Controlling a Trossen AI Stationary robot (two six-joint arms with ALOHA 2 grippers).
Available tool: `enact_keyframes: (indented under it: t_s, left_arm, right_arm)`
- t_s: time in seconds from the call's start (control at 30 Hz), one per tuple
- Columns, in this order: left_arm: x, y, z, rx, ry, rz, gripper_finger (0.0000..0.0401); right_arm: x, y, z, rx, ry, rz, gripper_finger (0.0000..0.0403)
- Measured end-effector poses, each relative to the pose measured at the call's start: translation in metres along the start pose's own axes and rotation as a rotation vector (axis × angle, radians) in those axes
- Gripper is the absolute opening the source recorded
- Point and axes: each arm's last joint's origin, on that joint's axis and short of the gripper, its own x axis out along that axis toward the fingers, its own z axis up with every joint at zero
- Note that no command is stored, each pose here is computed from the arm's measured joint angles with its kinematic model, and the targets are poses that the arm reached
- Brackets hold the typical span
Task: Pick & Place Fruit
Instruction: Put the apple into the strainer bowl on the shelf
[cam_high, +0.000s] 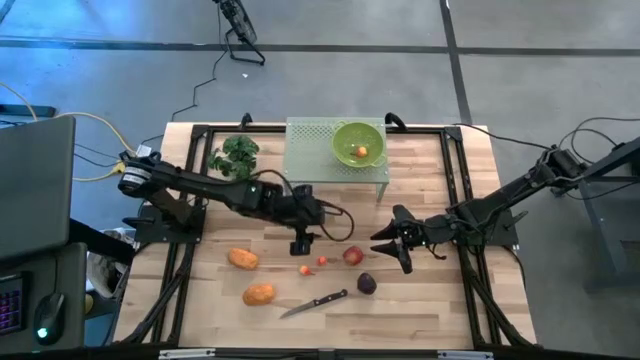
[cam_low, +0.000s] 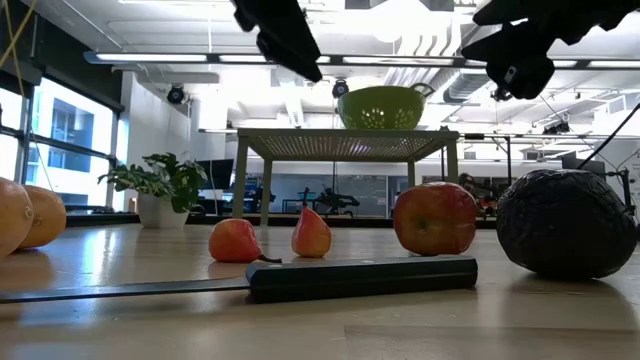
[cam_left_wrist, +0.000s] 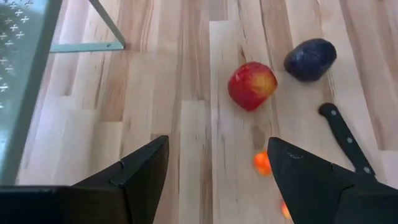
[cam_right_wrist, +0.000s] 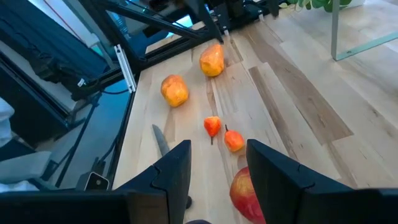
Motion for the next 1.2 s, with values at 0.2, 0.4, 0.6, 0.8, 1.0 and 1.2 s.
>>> enact_keyframes:
  t_s: [0.2, 0.4, 0.6, 0.8, 1.0, 1.2]
  left_arm:
    - [0.010, -0.011, -0.015, -0.030, 0.022, -0.008, 0.0269]
    - [0.015, -0.025, -0.028, -0.064, 0.040, -0.013, 0.0269]
    - [0.015, -0.041, -0.036, -0.091, 0.053, -0.008, 0.0269]
    - [0.011, -0.057, -0.040, -0.116, 0.059, -0.033, 0.0269]
    - [0.009, -0.063, -0.041, -0.153, 0.059, -0.044, 0.0269]
    - [0.009, -0.062, -0.041, -0.163, 0.057, -0.041, 0.0269]
  right_arm:
    - [0.000, 0.000, 0.000, -0.022, 0.003, 0.002, 0.0148]
    - [0.000, 0.000, 0.000, -0.073, 0.027, 0.039, 0.0154]
    - [0.002, -0.003, 0.002, -0.063, 0.052, 0.074, 0.0194]
    - [0.004, -0.010, 0.006, -0.101, 0.049, 0.070, 0.0273]
    - [0.006, -0.019, 0.012, -0.086, 0.073, 0.111, 0.0359]
    - [0.006, -0.016, 0.019, -0.196, 0.057, 0.282, 0.0397]
